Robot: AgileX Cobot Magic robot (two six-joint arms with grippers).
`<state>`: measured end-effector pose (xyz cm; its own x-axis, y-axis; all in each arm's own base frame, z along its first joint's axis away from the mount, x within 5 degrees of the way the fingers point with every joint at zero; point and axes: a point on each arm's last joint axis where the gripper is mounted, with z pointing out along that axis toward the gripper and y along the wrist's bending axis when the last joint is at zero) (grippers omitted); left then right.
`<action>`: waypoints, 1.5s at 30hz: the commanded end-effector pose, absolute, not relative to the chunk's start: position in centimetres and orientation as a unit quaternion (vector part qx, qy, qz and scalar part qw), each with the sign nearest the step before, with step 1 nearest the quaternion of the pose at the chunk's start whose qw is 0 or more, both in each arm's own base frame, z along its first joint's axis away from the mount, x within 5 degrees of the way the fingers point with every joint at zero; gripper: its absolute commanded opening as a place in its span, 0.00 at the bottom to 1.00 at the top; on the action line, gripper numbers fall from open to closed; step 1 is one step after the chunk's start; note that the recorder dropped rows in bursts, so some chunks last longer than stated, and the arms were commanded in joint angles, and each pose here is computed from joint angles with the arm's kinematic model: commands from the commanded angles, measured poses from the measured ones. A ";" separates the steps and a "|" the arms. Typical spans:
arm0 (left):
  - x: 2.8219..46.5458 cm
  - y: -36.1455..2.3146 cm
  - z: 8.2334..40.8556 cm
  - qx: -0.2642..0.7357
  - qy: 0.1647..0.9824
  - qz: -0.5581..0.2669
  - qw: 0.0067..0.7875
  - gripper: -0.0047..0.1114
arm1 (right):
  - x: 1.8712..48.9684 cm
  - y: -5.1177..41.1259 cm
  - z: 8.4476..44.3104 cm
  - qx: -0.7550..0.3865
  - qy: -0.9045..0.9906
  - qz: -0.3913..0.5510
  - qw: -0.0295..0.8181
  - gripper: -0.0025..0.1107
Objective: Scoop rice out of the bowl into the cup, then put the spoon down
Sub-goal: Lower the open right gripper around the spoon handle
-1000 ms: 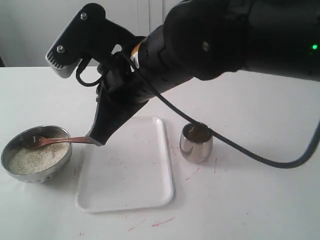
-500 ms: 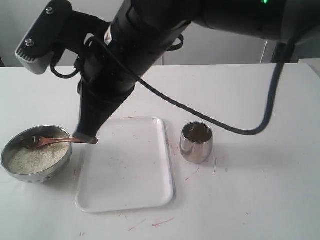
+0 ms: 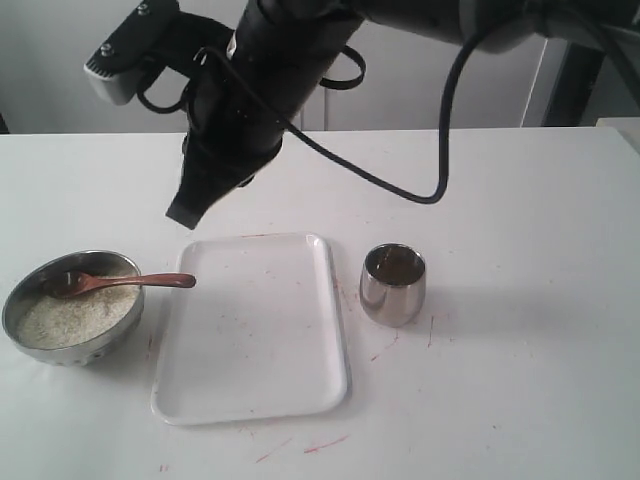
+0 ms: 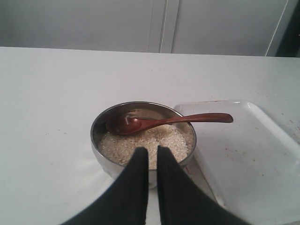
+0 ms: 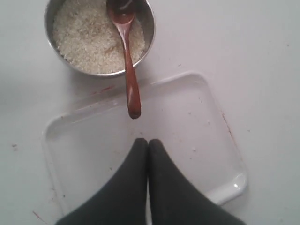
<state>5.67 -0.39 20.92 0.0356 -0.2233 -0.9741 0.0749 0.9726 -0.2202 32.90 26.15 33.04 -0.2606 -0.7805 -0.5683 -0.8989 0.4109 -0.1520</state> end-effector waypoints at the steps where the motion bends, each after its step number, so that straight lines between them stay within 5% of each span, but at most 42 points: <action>1: 5.6 -0.4 21.1 -0.057 0.682 -0.109 0.721 0.16 | 33.6 26.5 33.2 -0.538 0.768 0.140 0.319 0.02; 14: 5.6 -0.4 21.1 -0.057 0.682 -0.109 0.721 0.16 | 34.4 27.8 30.5 -0.536 0.772 0.174 0.295 0.04; 17: 5.6 -0.4 21.1 -0.057 0.682 -0.109 0.721 0.16 | 34.6 28.1 29.7 -0.538 0.774 0.173 0.286 0.14; 24: 5.6 -0.4 21.1 -0.057 0.682 -0.109 0.721 0.16 | 35.4 28.7 27.0 -0.536 0.785 0.172 0.260 0.57; 45: 5.6 -0.4 21.1 -0.057 0.682 -0.109 0.721 0.16 | 36.8 30.6 22.5 -0.511 0.800 0.170 0.263 0.57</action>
<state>5.67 -0.39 20.92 0.0356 -0.2233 -0.9741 0.0749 0.9726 -0.2202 36.78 30.20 22.60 -0.3534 -0.7350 -0.5787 -0.9058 0.4235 0.0152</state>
